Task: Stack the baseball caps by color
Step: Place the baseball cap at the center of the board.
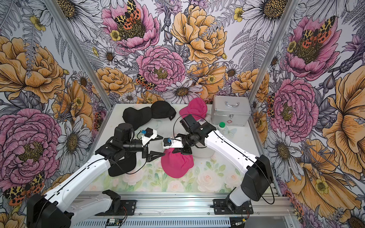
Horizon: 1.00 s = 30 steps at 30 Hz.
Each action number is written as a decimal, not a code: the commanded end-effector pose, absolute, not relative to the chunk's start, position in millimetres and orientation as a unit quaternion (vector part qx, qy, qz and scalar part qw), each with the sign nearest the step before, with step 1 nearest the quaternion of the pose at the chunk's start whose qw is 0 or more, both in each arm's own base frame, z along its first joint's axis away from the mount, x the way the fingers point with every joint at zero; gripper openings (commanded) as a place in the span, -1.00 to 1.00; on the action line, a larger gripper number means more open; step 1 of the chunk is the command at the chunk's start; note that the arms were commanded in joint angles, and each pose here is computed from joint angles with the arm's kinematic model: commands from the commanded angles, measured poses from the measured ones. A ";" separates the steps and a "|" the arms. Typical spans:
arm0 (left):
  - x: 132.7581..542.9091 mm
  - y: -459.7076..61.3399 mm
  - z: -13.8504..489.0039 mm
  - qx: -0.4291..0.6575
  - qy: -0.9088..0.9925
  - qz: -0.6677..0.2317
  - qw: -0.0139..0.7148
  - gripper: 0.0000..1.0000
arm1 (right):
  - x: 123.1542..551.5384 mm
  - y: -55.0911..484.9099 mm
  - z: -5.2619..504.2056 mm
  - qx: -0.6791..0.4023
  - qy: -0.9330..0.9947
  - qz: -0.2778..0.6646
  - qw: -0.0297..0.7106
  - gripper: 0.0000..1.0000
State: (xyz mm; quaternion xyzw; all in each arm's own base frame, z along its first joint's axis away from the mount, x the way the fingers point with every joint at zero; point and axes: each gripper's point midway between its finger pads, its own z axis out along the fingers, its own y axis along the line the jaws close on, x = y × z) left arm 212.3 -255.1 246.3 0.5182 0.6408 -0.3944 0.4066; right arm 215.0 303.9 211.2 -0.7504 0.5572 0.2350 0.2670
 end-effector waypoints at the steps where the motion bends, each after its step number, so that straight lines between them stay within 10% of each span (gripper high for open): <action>1: 197.0 -265.1 237.3 0.557 0.620 -0.411 0.369 0.98 | 205.8 303.2 230.4 -0.780 0.511 0.211 0.292 -1.00; 10: 201.7 -284.8 222.7 0.587 0.610 -0.415 0.334 0.78 | 191.0 309.0 240.0 -0.803 0.470 0.207 0.304 -1.00; 15: 201.2 -284.2 230.7 0.577 0.612 -0.429 0.329 -0.59 | 193.9 306.1 236.5 -0.801 0.479 0.200 0.300 -1.00; 19: 195.4 -276.0 238.4 0.571 0.606 -0.439 0.337 -1.00 | 193.8 303.5 236.4 -0.793 0.488 0.210 0.299 -1.00; 30: 195.8 -258.4 268.1 0.552 0.592 -0.455 0.371 -1.00 | 191.5 292.9 214.3 -0.746 0.556 0.260 0.258 -0.39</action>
